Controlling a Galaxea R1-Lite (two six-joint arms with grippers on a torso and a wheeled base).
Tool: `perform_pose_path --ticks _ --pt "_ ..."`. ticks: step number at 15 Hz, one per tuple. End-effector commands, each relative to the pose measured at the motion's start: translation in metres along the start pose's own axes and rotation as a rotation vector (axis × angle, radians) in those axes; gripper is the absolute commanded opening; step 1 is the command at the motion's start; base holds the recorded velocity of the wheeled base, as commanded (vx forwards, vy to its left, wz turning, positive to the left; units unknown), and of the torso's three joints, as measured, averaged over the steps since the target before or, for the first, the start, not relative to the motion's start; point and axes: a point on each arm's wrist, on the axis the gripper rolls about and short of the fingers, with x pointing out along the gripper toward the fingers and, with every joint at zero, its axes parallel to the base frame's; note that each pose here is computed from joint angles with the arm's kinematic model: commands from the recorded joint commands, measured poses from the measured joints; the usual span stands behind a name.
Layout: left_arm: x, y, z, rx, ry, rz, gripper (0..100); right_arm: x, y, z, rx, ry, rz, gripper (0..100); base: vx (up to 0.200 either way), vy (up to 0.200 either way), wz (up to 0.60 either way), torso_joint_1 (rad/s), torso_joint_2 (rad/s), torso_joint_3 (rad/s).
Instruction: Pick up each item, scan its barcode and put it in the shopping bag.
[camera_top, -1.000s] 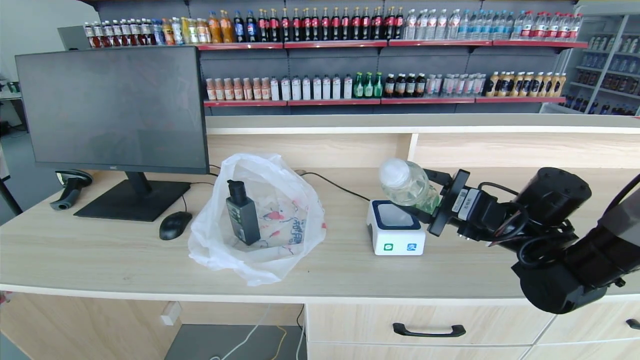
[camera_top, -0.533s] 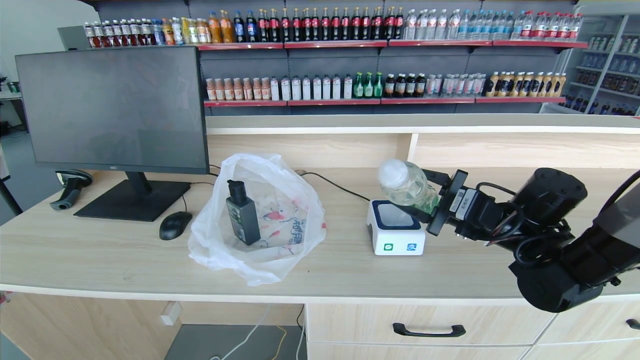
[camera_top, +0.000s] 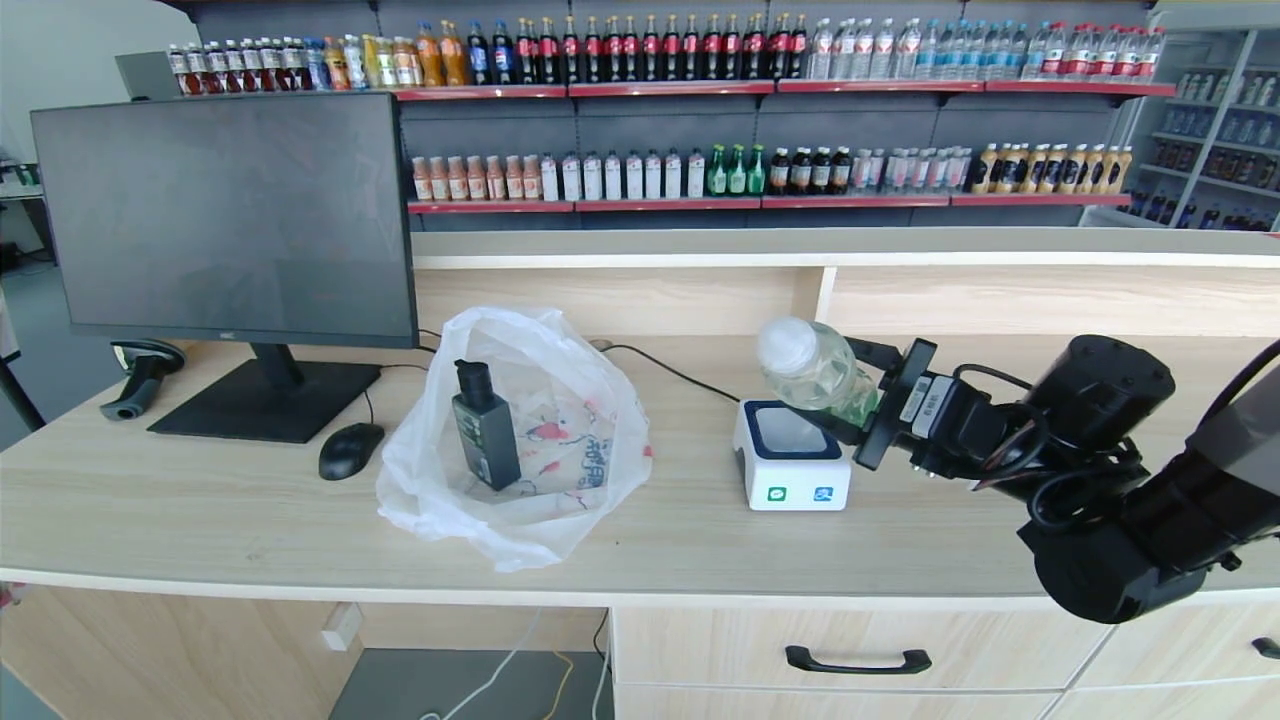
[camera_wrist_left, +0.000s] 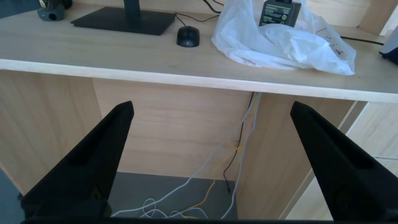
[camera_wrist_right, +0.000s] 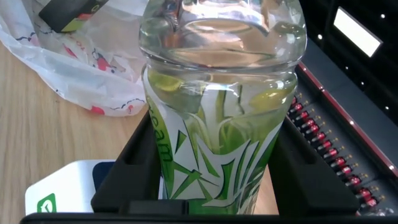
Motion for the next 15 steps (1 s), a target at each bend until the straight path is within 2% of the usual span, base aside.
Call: perform_pose_path --ticks 1,6,13,15 --pt "0.000 0.000 0.000 0.000 0.001 0.000 100 0.000 0.001 0.000 0.007 0.002 0.002 0 0.000 0.000 0.00 0.000 0.00 0.000" --pt "0.000 0.000 0.000 0.000 0.003 0.000 100 0.005 -0.015 0.008 0.067 -0.037 -0.035 0 0.000 0.000 0.00 0.000 0.00 0.000" --pt "0.000 0.000 0.000 0.000 0.003 0.000 100 0.002 -0.028 0.023 0.293 -0.060 -0.072 0 0.000 0.000 0.00 0.000 0.00 0.000" --pt "0.000 0.000 0.000 0.000 0.003 0.000 100 0.002 -0.035 0.028 0.372 -0.058 -0.115 0 0.000 0.000 0.00 0.000 0.00 0.000"
